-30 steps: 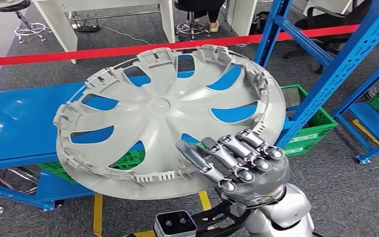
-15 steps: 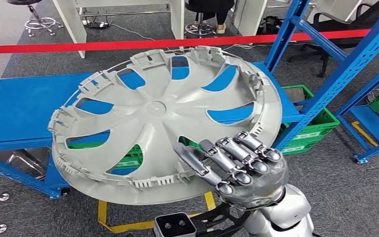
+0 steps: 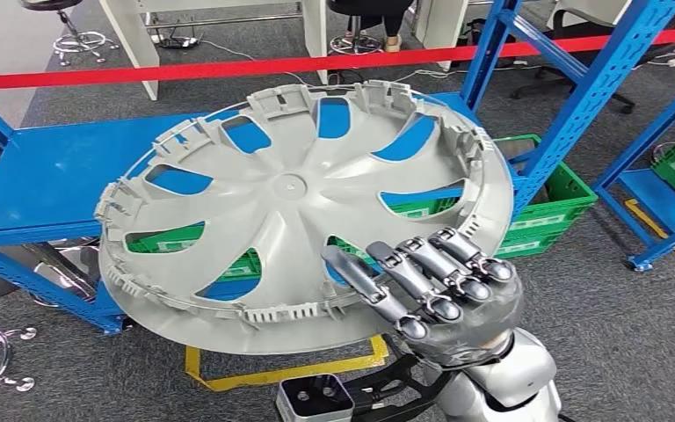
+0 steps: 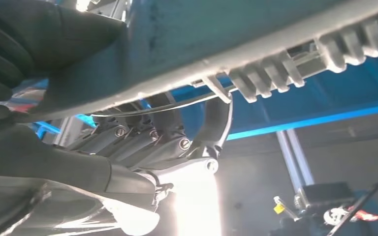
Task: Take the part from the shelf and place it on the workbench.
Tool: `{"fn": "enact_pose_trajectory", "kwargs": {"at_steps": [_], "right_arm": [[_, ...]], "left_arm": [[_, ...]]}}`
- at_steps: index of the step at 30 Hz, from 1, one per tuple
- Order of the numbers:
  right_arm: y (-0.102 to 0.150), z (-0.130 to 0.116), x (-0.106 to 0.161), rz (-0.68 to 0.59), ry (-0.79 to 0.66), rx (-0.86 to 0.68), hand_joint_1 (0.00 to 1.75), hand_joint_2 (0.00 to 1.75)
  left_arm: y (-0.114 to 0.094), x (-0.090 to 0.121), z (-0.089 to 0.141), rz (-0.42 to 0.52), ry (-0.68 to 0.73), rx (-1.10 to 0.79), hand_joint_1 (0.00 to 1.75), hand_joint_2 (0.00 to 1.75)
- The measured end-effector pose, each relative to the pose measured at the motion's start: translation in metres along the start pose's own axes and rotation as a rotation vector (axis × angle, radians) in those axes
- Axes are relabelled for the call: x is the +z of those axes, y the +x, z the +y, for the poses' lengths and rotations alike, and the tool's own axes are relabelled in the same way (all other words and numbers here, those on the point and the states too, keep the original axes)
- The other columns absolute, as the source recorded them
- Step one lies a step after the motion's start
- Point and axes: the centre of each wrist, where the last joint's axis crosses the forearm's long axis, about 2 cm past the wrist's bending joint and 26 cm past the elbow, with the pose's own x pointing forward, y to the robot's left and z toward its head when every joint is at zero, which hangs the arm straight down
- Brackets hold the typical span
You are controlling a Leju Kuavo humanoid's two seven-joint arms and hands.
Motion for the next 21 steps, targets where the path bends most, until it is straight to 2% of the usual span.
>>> {"fn": "enact_pose_trajectory", "kwargs": {"at_steps": [11,21], "right_arm": [[0.0,-0.013,0.004,-0.026,0.01,0.022,1.75,1.75],[-0.006,-0.028,0.009,0.078,0.017,0.066,1.75,1.75]], "left_arm": [[-0.003,-0.003,0.013,0.03,0.036,-0.007,0.0,0.0],[-0.005,-0.005,0.025,0.036,0.078,0.017,0.0,0.0]]}}
